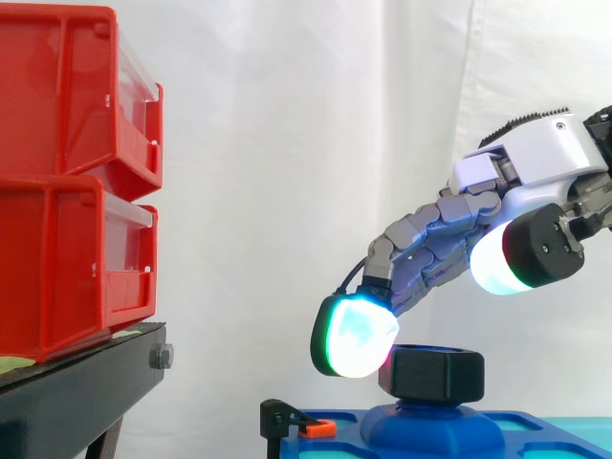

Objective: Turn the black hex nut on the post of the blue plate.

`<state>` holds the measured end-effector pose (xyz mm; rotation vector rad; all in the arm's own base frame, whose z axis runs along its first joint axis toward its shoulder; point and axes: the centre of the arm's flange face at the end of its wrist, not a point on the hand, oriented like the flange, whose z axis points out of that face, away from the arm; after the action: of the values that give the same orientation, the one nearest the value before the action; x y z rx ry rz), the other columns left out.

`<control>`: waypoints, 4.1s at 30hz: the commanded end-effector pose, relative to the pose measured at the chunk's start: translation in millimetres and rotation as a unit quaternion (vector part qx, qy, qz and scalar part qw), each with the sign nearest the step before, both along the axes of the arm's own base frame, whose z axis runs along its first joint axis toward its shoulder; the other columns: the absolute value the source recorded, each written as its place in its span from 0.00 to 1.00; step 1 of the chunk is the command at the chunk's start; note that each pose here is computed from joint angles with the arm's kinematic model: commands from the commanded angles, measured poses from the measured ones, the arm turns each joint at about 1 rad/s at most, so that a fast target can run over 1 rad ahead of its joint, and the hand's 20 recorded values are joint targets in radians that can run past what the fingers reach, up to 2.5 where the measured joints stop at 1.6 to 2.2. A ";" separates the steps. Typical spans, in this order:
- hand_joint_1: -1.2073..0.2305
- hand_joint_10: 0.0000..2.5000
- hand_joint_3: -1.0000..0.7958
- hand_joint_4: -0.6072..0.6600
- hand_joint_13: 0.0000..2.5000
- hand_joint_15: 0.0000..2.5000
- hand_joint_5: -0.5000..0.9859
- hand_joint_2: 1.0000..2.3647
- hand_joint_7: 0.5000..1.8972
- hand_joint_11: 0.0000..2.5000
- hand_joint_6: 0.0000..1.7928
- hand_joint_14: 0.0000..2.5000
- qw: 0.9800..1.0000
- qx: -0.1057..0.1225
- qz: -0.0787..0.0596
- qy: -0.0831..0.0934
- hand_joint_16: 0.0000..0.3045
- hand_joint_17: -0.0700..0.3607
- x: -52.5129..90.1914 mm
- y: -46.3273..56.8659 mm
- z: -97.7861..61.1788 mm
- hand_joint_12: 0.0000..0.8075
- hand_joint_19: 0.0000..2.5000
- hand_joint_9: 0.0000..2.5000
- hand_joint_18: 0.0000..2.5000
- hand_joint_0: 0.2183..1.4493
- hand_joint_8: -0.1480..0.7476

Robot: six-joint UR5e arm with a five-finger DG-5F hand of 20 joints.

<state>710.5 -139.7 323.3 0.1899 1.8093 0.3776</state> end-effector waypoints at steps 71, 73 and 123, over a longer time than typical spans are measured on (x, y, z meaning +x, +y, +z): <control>0.58 0.00 0.28 0.59 0.12 0.02 0.20 0.00 0.17 0.00 0.28 0.00 0.997 0.035 0.043 -0.047 0.18 0.45 19.9 51.8 -5.0 0.46 0.06 0.13 0.09 0.21 0.45; 0.58 0.00 0.28 0.59 0.12 0.02 0.20 0.00 0.17 0.00 0.28 0.00 0.998 0.033 0.041 -0.044 0.18 0.45 17.8 48.4 -10.3 0.46 0.06 0.13 0.09 0.21 0.45; 0.58 0.00 0.28 0.59 0.12 0.02 0.20 0.00 0.16 0.00 0.28 0.00 0.999 -0.023 0.035 -0.026 0.18 0.45 -13.7 -46.5 -18.9 0.46 0.06 0.14 0.09 0.21 0.45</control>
<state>699.4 -179.2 304.8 0.0867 1.7745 0.3855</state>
